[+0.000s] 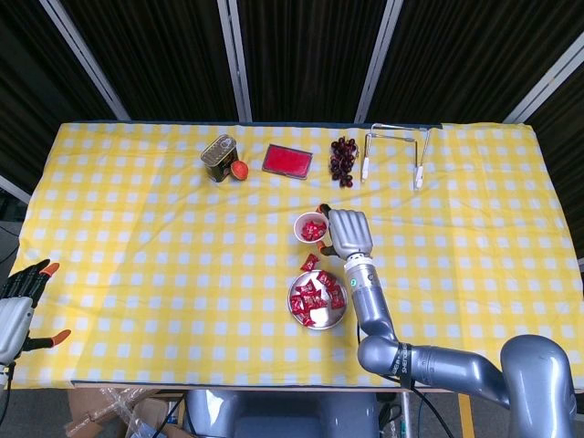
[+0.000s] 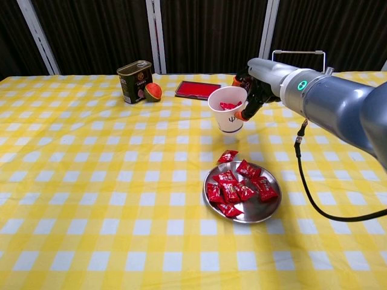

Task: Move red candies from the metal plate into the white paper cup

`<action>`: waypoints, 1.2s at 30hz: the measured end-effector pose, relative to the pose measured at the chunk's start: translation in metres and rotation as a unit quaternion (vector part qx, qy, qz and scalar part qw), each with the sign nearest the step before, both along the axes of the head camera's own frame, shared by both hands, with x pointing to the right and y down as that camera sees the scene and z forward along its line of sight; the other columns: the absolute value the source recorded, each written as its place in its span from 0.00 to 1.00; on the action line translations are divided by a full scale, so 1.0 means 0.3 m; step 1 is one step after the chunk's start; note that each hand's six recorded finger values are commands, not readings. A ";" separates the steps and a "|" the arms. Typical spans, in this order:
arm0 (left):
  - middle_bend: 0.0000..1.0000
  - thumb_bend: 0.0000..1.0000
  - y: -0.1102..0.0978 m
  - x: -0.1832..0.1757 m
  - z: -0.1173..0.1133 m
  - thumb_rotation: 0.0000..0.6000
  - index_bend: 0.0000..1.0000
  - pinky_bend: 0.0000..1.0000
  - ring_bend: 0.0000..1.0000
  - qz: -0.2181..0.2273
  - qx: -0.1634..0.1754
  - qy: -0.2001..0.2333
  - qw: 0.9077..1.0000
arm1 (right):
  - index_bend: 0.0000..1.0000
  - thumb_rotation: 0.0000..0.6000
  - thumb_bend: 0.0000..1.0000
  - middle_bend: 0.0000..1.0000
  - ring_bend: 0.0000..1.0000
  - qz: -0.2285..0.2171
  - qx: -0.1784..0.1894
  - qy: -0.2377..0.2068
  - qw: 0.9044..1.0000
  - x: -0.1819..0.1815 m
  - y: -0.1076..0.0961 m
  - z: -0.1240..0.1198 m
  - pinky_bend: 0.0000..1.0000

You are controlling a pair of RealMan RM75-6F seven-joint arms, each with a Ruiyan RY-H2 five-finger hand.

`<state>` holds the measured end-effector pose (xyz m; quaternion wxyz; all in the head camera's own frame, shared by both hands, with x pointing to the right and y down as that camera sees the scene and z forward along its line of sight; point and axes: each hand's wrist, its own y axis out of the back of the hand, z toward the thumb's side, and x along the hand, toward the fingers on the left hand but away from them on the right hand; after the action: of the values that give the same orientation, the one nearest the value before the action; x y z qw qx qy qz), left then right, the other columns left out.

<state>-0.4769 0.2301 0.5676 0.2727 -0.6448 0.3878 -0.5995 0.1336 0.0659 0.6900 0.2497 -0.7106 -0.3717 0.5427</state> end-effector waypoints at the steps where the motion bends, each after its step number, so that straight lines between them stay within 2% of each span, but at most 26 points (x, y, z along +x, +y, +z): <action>1: 0.00 0.03 0.000 0.000 0.001 1.00 0.00 0.00 0.00 0.000 0.000 0.000 1.000 | 0.38 1.00 0.37 0.87 0.92 0.001 -0.002 0.002 1.000 0.004 0.002 0.005 1.00; 17: 0.00 0.03 -0.001 0.000 0.002 1.00 0.00 0.00 0.00 0.000 -0.001 -0.001 1.000 | 0.38 1.00 0.37 0.87 0.92 0.013 -0.023 0.025 0.999 0.068 0.017 0.038 1.00; 19: 0.00 0.03 0.000 0.000 0.002 1.00 0.00 0.00 0.00 0.000 -0.001 -0.002 1.000 | 0.35 1.00 0.37 0.87 0.92 0.014 -0.025 0.027 0.999 0.072 0.019 0.039 1.00; 23: 0.00 0.03 -0.001 0.000 0.002 1.00 0.00 0.00 0.00 0.000 0.000 -0.003 1.000 | 0.17 1.00 0.37 0.87 0.92 0.014 -0.027 0.034 0.999 0.083 0.024 0.039 1.00; 25: 0.00 0.03 -0.001 0.000 0.001 1.00 0.00 0.00 0.00 0.000 0.000 -0.003 1.000 | 0.12 1.00 0.37 0.87 0.91 0.014 -0.029 0.038 0.999 0.088 0.026 0.039 1.00; 36: 0.00 0.03 -0.001 0.000 -0.001 1.00 0.00 0.00 0.00 0.001 0.002 -0.004 1.000 | 0.05 1.00 0.37 0.87 0.91 0.016 -0.023 0.051 0.998 0.111 0.021 0.018 1.00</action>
<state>-0.4767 0.2299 0.5672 0.2760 -0.6424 0.3877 -0.6007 0.1669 0.0721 0.6953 0.2435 -0.6814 -0.3575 0.5904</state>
